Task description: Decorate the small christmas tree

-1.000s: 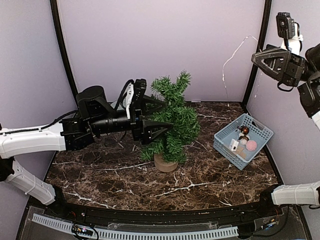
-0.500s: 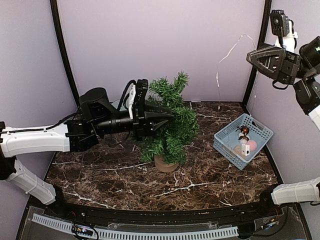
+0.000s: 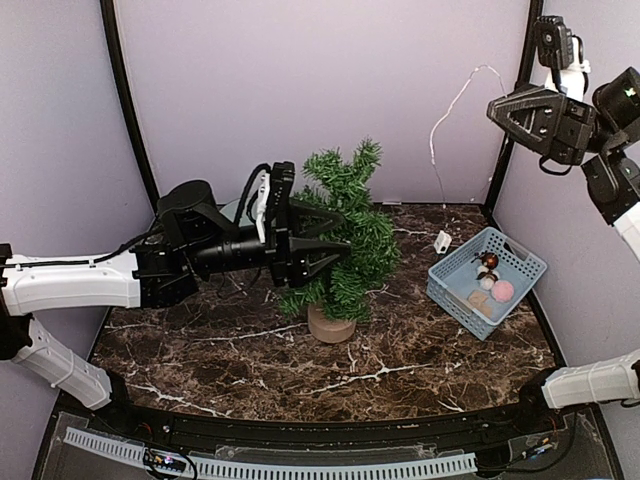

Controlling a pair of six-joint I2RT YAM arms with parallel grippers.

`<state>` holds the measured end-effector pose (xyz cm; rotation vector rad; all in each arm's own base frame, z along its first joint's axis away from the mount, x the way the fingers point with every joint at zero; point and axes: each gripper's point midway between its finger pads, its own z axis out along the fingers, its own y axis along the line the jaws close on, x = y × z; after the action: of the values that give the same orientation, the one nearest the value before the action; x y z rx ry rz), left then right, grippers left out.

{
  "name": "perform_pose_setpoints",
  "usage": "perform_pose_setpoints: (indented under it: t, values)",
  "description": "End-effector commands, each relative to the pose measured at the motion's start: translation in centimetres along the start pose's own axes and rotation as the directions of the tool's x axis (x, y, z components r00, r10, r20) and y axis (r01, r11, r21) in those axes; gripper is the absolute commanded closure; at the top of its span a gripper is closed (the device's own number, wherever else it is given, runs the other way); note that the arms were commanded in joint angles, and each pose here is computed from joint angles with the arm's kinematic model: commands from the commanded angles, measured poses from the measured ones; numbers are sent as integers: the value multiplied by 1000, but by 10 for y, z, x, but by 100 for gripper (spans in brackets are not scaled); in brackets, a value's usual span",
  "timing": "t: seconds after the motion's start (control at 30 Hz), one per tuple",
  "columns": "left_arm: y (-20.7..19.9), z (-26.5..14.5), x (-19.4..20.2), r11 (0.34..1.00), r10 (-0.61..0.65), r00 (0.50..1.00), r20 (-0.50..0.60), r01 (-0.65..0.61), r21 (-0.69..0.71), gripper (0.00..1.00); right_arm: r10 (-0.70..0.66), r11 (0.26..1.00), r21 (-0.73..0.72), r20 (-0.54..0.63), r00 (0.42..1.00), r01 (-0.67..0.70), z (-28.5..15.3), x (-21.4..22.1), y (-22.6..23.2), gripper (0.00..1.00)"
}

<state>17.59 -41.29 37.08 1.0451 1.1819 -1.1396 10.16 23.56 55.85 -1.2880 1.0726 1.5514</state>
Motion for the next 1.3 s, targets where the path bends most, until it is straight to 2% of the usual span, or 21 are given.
perform_pose_setpoints:
  t: [0.0,0.17,0.33,0.47,0.6,0.73,0.9,0.97,1.13,1.23,1.27]
  values:
    - [-4,-2,-9,1000,-18,1000,23,17,10,32,-47,999,-17,11,999,48,3,-10,9,100]
    - [-8,2,-9,999,-10,998,56,7,49,44,-43,999,-22,9,999,43,5,-9,6,100]
    - [-3,7,-16,999,-12,997,83,9,31,33,-39,999,-28,7,999,40,6,-7,4,100]
    - [5,11,-14,1000,-29,997,74,29,-2,31,-40,999,-34,7,999,40,7,-6,4,100]
    - [6,13,-10,999,-46,997,59,46,-5,24,-42,998,-40,7,999,42,9,-7,5,100]
    - [3,14,-8,999,-47,997,57,47,17,24,-45,998,-46,8,999,45,10,-7,6,100]
    - [-11,14,-15,995,-32,995,96,23,97,42,-38,998,-57,6,999,38,13,-4,3,100]
    - [-14,14,-16,993,-36,994,103,24,118,45,-32,997,-64,5,999,32,15,-3,1,100]
    - [-15,15,-14,991,-41,994,102,27,127,47,-26,996,-87,4,1000,26,21,-1,-1,100]
    - [-15,15,-14,992,-41,994,103,29,122,61,-24,995,-97,4,1000,24,23,0,-1,100]
    - [-15,15,-15,992,-39,994,104,27,120,69,-21,995,-99,4,1000,22,24,0,-1,100]
